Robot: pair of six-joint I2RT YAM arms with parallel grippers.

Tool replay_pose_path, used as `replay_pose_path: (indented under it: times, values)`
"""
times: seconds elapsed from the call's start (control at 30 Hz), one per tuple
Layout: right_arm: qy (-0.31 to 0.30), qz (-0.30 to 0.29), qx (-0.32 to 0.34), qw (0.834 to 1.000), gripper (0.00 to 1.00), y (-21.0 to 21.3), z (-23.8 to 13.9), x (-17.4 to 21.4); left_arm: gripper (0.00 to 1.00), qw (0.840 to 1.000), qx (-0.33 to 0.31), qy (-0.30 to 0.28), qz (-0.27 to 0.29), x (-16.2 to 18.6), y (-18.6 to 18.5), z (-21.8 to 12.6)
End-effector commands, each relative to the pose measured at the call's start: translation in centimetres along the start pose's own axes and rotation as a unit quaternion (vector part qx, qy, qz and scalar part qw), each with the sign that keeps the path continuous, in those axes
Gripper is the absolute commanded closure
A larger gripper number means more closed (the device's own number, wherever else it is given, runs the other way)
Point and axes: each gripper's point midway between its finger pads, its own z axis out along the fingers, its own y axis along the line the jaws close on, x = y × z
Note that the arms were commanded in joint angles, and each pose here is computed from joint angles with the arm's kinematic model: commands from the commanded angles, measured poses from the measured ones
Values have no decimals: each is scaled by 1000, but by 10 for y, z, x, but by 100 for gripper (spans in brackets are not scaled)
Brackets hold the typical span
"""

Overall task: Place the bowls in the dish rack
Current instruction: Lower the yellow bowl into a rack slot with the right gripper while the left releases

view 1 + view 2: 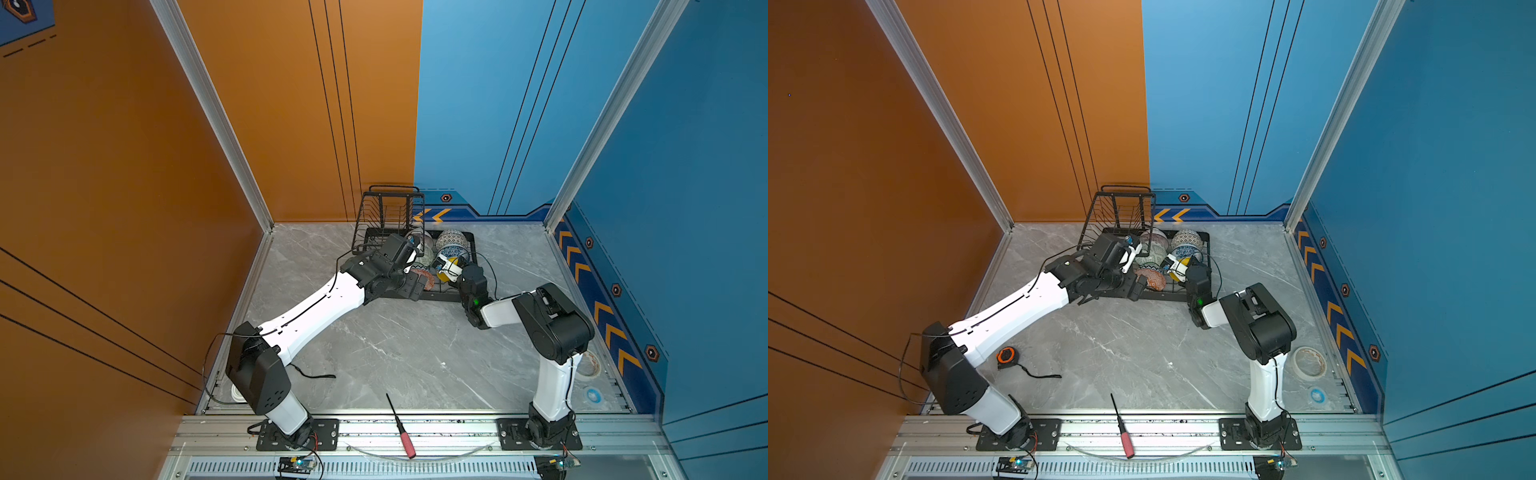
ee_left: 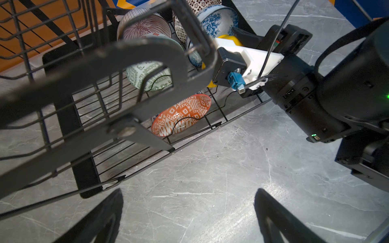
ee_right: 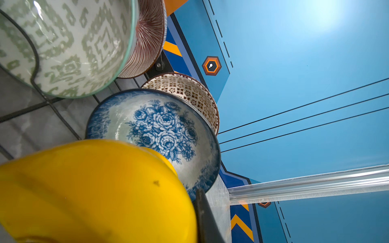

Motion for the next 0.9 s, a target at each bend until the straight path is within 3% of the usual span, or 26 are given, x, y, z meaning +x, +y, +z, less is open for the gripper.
replay_pose_path:
  times: [0.0, 0.57, 0.77, 0.87]
  values:
    - [6, -11, -59, 998, 79, 30, 1, 3, 2, 1000, -5, 4, -7, 5, 7, -7]
    - [-4, 2, -52, 999, 34, 5, -8, -8, 2, 1000, -7, 2, -9, 7, 7, -10]
    - [-9, 4, -54, 999, 0, -3, -15, -10, 2, 1000, -6, 2, -7, 7, 7, -10]
    - [-7, 7, -68, 998, 0, -3, -18, -9, 2, 1000, -7, 3, -7, 7, 8, -10]
